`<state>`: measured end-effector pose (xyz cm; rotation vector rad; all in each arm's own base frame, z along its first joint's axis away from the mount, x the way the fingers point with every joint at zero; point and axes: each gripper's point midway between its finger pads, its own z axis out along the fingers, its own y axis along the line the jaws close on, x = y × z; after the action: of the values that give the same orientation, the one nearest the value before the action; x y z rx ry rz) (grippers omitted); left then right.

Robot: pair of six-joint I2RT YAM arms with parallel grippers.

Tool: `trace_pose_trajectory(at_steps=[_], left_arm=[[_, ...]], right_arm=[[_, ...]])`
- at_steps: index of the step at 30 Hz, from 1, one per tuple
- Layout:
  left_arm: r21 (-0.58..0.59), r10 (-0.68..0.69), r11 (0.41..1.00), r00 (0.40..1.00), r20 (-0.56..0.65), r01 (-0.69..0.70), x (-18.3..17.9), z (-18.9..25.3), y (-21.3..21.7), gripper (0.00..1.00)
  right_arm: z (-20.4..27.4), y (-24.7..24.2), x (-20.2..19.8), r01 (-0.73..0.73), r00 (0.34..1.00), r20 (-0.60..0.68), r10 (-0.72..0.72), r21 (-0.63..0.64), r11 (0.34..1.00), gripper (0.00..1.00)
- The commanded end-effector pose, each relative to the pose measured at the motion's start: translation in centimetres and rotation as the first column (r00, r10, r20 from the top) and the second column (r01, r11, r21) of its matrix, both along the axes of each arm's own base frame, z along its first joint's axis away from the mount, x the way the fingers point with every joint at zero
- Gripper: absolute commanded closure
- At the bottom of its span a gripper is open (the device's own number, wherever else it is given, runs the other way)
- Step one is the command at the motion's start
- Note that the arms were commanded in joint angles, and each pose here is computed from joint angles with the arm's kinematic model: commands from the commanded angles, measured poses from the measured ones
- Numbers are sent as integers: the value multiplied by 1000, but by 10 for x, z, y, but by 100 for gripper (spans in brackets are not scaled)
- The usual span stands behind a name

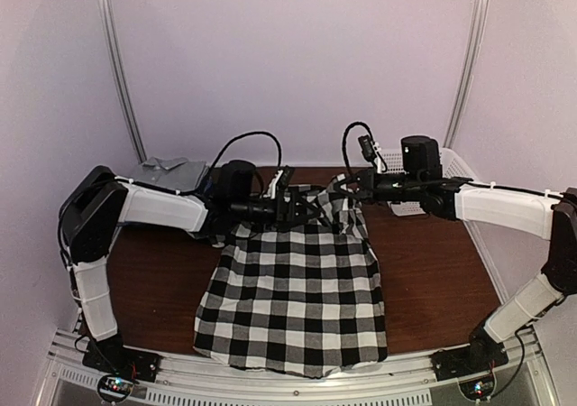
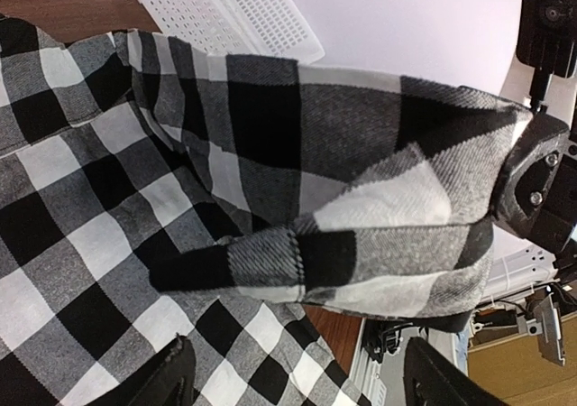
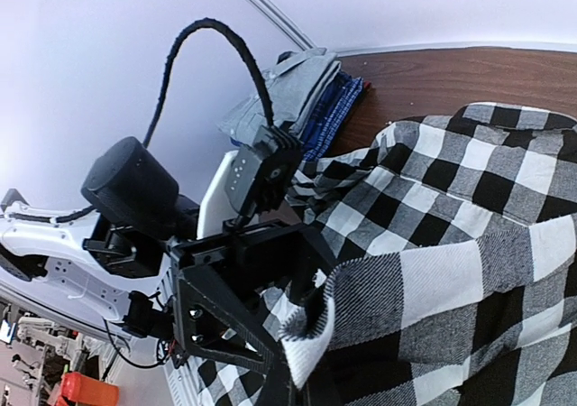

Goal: Fold and stack the long sleeve shirts
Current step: Pick up the sleeve from the center of the board, then pass from the right arm to the left

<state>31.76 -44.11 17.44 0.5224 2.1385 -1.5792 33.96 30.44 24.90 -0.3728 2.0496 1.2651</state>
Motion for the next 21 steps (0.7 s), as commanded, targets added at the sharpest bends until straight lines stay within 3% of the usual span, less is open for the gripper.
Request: trace_pose_trajectory(at_steps=[1, 12, 21], left_arm=[[-146, -34, 988, 996, 87, 46, -2, 26, -13, 17], [-225, -12, 973, 992, 126, 40, 6, 18, -31, 12], [-356, -14, 931, 983, 181, 79, -2, 55, -38, 12]], right_arm=[[33, -1, -10, -64, 998, 31, 60, 136, 989, 100], [50, -5, -16, -92, 996, 24, 89, 227, 970, 100], [45, -9, -17, -85, 996, 12, 85, 231, 969, 100]])
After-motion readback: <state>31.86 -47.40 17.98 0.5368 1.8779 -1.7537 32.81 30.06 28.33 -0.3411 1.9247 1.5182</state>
